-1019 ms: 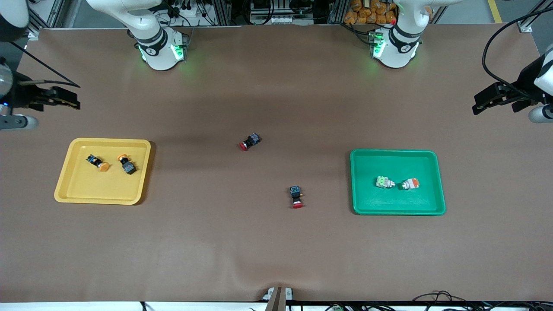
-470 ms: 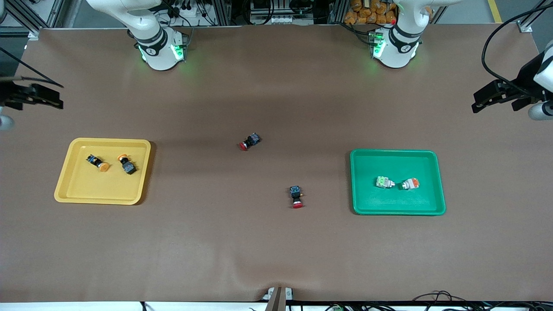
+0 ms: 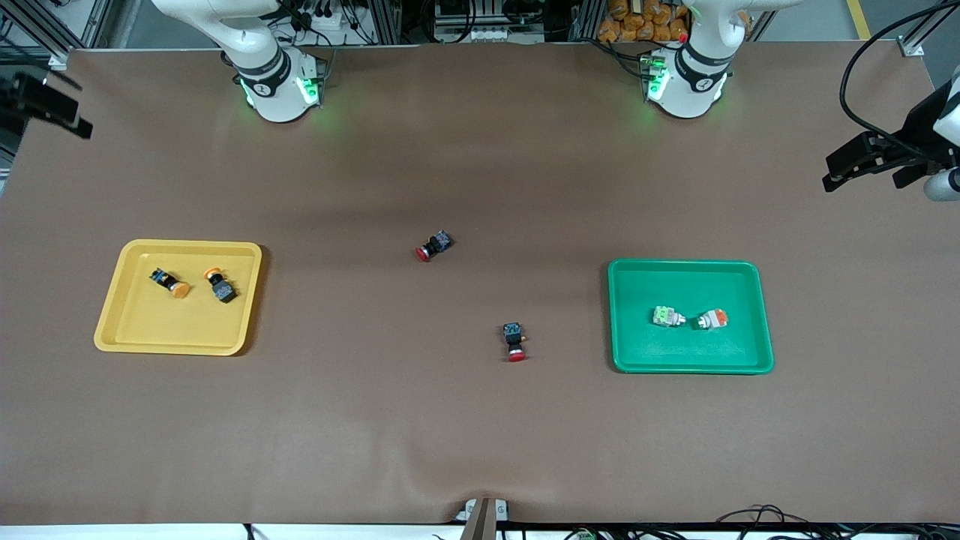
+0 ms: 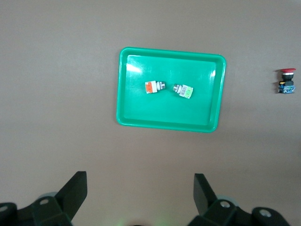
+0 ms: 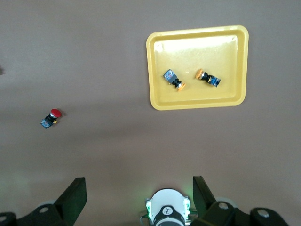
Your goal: Place green and yellow buttons in trays
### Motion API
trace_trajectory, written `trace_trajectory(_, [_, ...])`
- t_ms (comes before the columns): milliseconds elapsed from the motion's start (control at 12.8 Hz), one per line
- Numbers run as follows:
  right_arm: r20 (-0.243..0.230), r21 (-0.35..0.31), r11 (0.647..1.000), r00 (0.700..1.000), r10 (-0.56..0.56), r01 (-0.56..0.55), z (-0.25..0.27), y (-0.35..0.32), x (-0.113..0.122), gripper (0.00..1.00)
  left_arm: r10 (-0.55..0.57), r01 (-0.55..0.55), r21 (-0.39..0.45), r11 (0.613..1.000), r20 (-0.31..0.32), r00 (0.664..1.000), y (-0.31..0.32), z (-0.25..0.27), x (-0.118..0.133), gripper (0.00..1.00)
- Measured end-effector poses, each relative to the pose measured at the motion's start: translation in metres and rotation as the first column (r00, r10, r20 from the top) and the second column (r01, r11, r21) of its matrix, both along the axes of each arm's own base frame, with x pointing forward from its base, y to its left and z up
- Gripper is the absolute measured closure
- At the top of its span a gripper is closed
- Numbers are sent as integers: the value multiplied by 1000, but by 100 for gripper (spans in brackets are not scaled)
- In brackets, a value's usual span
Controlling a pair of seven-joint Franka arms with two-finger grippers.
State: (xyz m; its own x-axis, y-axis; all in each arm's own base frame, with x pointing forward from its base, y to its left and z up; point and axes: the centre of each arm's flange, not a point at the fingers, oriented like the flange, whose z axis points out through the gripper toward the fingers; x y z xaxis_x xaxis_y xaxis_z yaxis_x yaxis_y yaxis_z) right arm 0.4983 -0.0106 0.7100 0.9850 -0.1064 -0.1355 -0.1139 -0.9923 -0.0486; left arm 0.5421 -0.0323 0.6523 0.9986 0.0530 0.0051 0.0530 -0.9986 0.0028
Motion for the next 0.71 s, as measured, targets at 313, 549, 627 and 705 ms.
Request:
trace_trajectory(313, [24, 3, 999, 999, -34, 34, -9, -15, -9, 0, -2, 2, 1, 1000, -17, 1000, -1, -1, -2, 0])
trace_trajectory(549, [36, 19, 999, 998, -50, 49, -12, -29, -7, 0, -1, 1, 2, 1000, -32, 999, -1, -2, -4, 0])
trace_trajectory(627, [37, 21, 999, 998, -49, 49, -12, -29, -7, 0, -1, 1, 2, 1000, -32, 999, -1, -2, -4, 0])
trace_trajectory(705, [38, 21, 999, 998, -46, 46, -12, -28, -7, 0, -1, 1, 2, 1000, -32, 999, -1, -2, -4, 0])
